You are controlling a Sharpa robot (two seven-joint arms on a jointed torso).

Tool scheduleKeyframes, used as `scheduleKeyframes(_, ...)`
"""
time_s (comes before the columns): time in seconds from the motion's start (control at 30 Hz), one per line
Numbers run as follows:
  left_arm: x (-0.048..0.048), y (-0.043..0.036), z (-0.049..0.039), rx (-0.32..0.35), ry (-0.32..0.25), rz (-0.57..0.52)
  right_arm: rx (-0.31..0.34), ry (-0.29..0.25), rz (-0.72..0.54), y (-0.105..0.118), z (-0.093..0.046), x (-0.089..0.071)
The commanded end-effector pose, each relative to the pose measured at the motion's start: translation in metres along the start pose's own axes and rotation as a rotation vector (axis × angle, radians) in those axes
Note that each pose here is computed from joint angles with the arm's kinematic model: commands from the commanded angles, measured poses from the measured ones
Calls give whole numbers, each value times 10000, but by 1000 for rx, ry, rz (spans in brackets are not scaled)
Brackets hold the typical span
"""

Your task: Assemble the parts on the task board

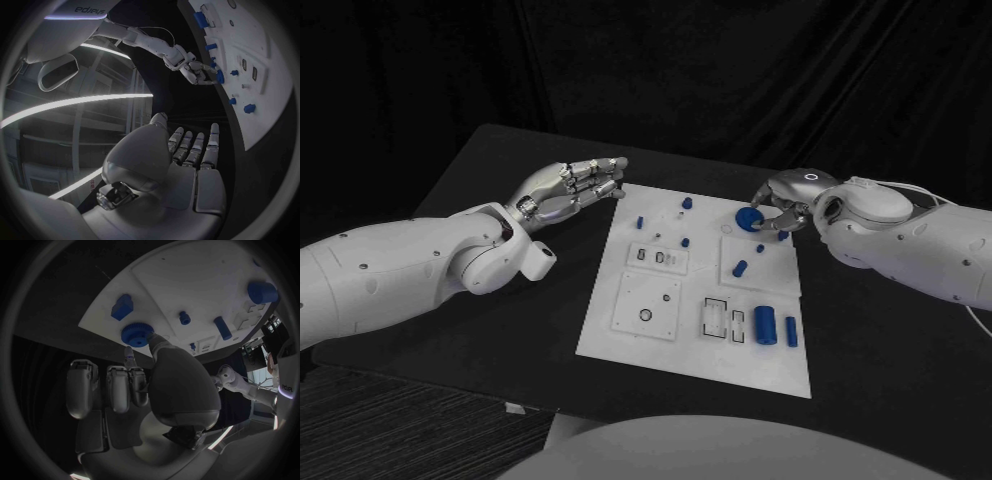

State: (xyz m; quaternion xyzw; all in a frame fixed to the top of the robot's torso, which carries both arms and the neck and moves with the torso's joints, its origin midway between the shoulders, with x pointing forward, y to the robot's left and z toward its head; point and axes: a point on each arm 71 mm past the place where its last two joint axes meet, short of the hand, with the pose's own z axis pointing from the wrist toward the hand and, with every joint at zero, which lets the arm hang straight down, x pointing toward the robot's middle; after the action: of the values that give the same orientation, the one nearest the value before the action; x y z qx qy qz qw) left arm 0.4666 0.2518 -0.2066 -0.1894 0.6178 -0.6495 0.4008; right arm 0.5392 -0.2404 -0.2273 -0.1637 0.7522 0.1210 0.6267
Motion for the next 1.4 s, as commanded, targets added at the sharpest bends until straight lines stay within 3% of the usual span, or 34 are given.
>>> scheduleKeyframes(0.03,15,-91,-8,128,4,-14,-2,21,0,6,6,48)
scheduleKeyframes(0.6,5,-90,-21,126,4,-15,-10,49,9,12,51,129)
scheduleKeyframes(0.93,4,-86,-16,125,5,-15,-25,34,38,32,47,126)
scheduleKeyframes(1.2,-9,-79,-25,121,2,-13,-46,-16,53,85,-2,83)
scheduleKeyframes(1.4,-8,-71,-19,116,5,-15,-81,-81,61,194,-16,-75)
